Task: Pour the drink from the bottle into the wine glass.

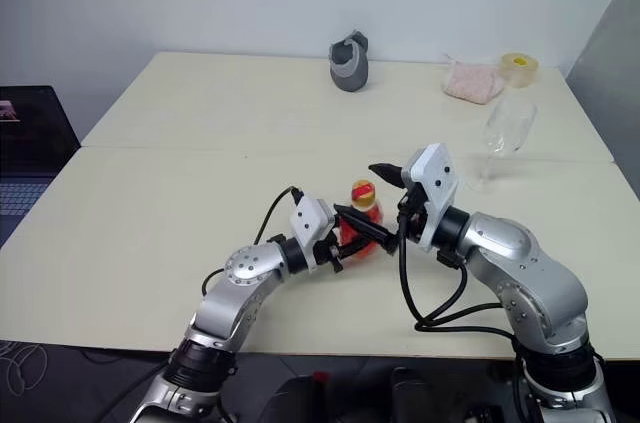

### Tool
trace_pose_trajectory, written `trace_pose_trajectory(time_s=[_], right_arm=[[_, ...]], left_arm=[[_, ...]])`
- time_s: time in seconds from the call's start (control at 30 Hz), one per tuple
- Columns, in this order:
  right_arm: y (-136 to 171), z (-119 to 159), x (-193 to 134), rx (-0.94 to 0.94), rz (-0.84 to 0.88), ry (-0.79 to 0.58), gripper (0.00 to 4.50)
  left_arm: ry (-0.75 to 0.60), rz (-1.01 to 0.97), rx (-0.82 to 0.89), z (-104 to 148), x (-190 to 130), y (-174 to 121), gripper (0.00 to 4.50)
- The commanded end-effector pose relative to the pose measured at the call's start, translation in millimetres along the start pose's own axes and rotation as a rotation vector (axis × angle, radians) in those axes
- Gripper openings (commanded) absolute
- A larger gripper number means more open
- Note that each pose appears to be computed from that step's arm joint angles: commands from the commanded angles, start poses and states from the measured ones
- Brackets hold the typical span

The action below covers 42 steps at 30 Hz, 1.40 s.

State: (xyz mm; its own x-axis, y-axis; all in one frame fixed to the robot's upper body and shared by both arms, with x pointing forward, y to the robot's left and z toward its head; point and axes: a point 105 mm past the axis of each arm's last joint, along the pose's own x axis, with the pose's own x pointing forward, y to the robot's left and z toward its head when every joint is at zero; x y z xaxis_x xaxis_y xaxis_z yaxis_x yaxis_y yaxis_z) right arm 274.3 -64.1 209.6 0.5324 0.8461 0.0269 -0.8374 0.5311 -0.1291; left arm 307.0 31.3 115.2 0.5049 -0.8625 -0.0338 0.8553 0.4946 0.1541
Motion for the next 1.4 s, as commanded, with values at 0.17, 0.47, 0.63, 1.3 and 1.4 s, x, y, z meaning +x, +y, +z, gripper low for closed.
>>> trace_pose_trajectory(time_s=[0.17, 0.47, 0.63, 1.3, 1.4], right_arm=[[6, 10, -3, -0.025, 0.026, -0.044, 4.11], [11, 10, -3, -0.056, 0.057, -0.043, 1.23], [8, 9, -5, -0.110, 0.146, -0.006, 1.23], [7, 7, -24, -0.030, 0.266, 0.040, 2.90], [9, 9, -25, -0.031, 0.121, -0.005, 3.25]], left_arm=[[-0.055, -0.047, 0.024, 17, 0, -6, 1.87], [-0.051, -0.049, 0.024, 17, -2, -7, 1.87], [-0.059, -0.178, 0.018, 24, -6, -23, 1.75], [-0.127, -0.009, 0.111, 28, 2, 3, 0.97], [-0.129, 0.067, 0.126, 25, 3, 10, 0.93]])
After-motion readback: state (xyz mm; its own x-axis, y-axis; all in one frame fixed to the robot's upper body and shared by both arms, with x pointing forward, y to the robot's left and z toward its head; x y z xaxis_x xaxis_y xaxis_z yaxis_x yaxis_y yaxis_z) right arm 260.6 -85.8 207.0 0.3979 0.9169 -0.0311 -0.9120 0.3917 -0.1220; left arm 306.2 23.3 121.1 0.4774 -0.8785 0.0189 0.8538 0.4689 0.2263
